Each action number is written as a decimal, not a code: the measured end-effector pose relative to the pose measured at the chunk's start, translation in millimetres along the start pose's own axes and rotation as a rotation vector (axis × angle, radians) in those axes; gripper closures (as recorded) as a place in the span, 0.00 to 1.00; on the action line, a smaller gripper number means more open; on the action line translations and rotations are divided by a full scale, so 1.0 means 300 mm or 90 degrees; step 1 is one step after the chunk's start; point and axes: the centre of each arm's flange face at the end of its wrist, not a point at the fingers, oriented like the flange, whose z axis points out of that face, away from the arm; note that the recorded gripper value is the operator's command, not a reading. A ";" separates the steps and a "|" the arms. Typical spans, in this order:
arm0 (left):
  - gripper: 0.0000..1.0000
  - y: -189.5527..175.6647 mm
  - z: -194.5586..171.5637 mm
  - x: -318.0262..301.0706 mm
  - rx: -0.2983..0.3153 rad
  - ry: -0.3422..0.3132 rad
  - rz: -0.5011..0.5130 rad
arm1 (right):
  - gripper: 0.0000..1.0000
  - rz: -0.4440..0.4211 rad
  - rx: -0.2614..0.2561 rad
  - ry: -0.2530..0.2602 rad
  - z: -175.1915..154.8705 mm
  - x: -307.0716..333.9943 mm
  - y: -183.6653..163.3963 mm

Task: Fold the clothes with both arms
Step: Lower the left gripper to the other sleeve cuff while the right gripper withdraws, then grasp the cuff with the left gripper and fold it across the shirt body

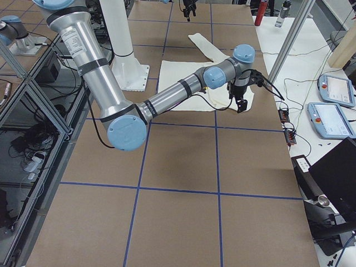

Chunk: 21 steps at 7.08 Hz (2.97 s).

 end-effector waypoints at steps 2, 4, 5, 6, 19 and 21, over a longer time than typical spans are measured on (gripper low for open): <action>0.01 0.061 0.128 0.029 -0.014 -0.029 0.005 | 0.00 -0.003 0.003 -0.002 -0.025 0.044 0.088; 0.04 0.087 0.219 0.042 -0.015 -0.030 0.019 | 0.00 -0.003 0.003 -0.002 -0.030 0.051 0.127; 0.05 0.082 0.257 0.060 -0.016 -0.027 0.027 | 0.00 -0.003 0.004 -0.001 -0.032 0.053 0.136; 0.09 0.073 0.293 0.079 -0.019 -0.022 0.034 | 0.00 -0.002 0.003 -0.001 -0.033 0.055 0.145; 1.00 -0.239 0.161 0.213 0.085 0.001 0.039 | 0.00 0.012 -0.007 0.007 -0.009 0.095 0.185; 1.00 -0.631 0.063 0.324 0.108 -0.025 0.008 | 0.00 0.015 -0.007 0.008 -0.011 0.103 0.190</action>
